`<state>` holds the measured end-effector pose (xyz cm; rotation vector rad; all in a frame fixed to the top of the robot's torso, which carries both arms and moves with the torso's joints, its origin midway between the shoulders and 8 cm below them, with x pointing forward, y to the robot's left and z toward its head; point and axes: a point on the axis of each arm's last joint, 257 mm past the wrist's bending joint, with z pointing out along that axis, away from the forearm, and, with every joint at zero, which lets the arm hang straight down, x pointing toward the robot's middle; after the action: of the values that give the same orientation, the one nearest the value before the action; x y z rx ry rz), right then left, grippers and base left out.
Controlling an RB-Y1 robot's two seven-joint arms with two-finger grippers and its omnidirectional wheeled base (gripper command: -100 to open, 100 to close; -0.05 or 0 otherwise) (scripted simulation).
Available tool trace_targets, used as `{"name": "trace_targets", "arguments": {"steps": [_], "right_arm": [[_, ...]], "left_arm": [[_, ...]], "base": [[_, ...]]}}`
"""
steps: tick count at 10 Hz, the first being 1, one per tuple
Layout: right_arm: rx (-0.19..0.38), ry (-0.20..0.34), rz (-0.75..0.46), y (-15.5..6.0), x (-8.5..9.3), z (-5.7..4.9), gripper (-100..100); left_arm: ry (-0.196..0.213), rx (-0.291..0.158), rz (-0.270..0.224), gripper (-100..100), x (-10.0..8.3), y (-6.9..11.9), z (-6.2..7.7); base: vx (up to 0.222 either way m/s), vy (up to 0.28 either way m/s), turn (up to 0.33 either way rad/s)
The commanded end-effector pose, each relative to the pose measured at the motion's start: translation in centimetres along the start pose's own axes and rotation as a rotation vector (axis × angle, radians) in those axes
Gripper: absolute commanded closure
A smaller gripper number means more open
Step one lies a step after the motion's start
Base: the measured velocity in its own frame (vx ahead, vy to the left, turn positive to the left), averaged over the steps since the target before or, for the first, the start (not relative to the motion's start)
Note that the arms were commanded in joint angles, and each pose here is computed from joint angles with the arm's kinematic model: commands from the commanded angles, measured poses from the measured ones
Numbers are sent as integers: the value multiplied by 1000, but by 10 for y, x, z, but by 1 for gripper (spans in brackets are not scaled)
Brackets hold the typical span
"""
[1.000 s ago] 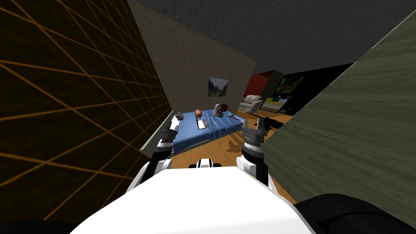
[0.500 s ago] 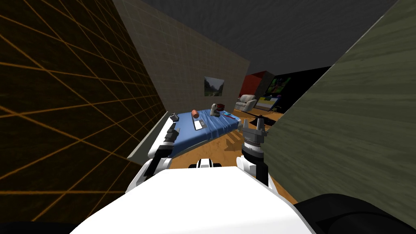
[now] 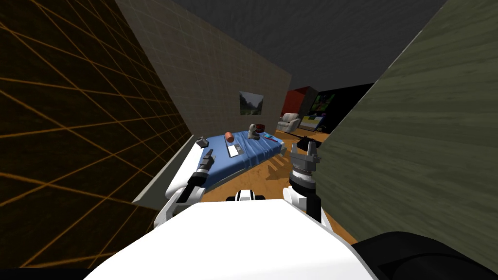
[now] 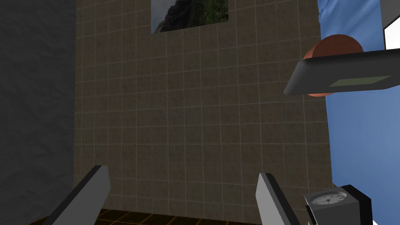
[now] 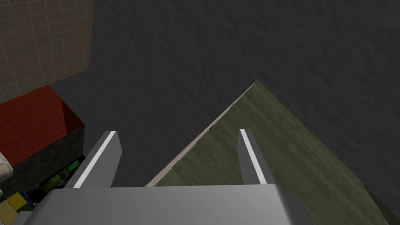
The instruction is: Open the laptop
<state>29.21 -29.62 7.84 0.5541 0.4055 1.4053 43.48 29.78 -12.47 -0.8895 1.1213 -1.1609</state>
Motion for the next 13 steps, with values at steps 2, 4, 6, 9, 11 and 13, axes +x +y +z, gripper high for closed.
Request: {"name": "trace_targets", "arguments": {"steps": [2, 4, 6, 9, 11, 13], "right_arm": [[0, 0, 0, 0, 0, 0, 0], [0, 0, 0, 0, 0, 0, 0], [0, 0, 0, 0, 0, 0, 0], [0, 0, 0, 0, 0, 0, 0], [0, 0, 0, 0, 0, 0, 0], [0, 0, 0, 0, 0, 0, 0]], "left_arm": [[7, -95, 51, -100, -10, 34, 7], [9, -141, 80, -100, -16, 51, 9], [11, -209, 129, -100, -29, 74, 12], [9, -283, 187, -100, -47, 98, 14], [3, -337, 230, -100, -63, 115, 15], [-8, -395, 274, -100, -81, 131, 15]], "base": [[35, -22, -108], [32, -15, -100], [41, -27, -137], [43, -22, -132], [47, -21, -130], [45, -20, -128]]}}
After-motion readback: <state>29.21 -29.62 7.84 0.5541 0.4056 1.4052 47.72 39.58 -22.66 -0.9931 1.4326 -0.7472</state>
